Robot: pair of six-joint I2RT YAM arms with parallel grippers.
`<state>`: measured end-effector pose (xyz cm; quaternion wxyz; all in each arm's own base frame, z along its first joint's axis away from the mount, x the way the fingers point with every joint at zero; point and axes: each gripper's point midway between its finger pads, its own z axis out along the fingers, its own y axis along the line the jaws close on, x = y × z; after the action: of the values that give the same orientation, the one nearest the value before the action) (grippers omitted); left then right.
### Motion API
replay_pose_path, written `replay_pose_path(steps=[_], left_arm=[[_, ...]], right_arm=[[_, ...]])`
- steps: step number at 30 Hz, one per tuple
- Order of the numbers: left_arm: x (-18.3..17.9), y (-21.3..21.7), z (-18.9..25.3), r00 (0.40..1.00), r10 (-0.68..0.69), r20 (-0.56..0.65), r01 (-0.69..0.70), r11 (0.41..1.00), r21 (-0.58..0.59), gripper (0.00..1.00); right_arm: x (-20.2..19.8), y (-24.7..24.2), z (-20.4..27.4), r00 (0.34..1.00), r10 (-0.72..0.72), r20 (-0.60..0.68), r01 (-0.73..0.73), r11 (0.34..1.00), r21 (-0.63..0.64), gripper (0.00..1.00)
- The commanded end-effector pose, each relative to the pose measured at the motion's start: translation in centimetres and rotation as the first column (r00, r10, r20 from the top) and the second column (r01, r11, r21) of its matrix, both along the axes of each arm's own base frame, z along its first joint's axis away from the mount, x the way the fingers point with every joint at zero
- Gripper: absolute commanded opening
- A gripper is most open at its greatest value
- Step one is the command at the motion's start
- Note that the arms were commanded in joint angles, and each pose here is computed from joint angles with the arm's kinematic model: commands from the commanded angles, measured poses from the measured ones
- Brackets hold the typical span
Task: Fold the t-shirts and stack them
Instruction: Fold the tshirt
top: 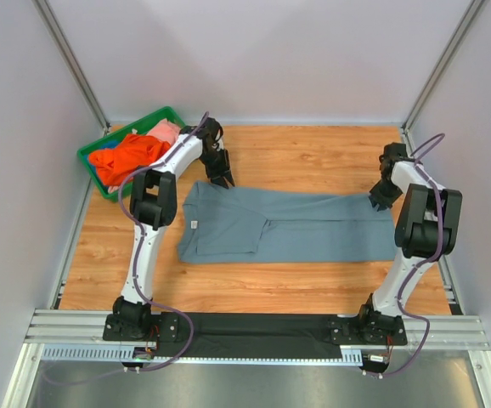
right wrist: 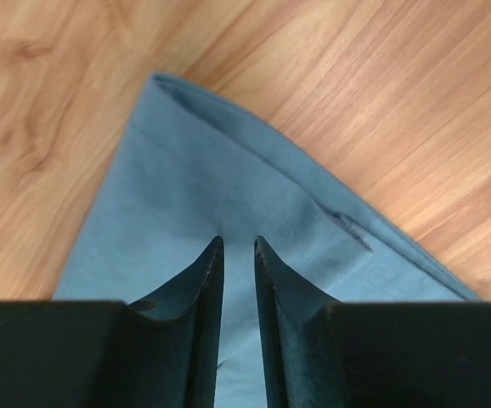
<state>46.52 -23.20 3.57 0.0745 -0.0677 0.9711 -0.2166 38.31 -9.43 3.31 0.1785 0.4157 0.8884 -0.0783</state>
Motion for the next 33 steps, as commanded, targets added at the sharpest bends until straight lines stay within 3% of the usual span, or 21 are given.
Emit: replay_pose_path(steps=[1, 6, 11, 15, 25, 29, 33], left_arm=[[0.5, 1.2, -1.7, 0.999, 0.033, -0.013, -0.032, 0.998, 0.061, 0.37], [0.4, 2.5, -3.3, 0.999, 0.037, -0.021, -0.034, 0.99, 0.136, 0.38], [0.9, 2.9, -4.1, 0.999, 0.049, -0.019, -0.046, 0.986, 0.158, 0.38], [1.6, 1.9, -3.1, 0.999, 0.046, -0.007, -0.045, 0.993, 0.111, 0.38], [3.1, -0.4, 10.5, 0.968, 0.045, 0.247, -0.021, 0.995, -0.097, 0.4], [1.2, 1.2, 12.6, 0.962, 0.05, 0.267, -0.039, 0.998, -0.045, 0.4], [-2.8, 3.1, 11.7, 0.983, 0.039, 0.18, -0.046, 0.998, 0.035, 0.4]], right_arm=[[-0.8, -2.1, -0.9, 0.997, -0.076, -0.022, 0.075, 0.996, -0.046, 0.22], [-4.2, -4.3, -2.5, 0.986, -0.168, -0.021, 0.166, 0.984, -0.067, 0.22], [-4.5, -5.2, -2.7, 0.984, -0.175, 0.042, 0.177, 0.982, -0.058, 0.24], [-3.3, -5.5, -1.8, 0.983, -0.152, 0.1, 0.157, 0.987, -0.046, 0.26], [-2.8, -4.1, 1.3, 0.976, -0.135, 0.174, 0.136, 0.991, 0.006, 0.3], [-2.6, -3.4, 4.0, 0.974, -0.095, 0.206, 0.096, 0.995, 0.004, 0.33], [-2.6, -2.3, 6.3, 0.972, -0.062, 0.228, 0.057, 0.998, 0.029, 0.36]])
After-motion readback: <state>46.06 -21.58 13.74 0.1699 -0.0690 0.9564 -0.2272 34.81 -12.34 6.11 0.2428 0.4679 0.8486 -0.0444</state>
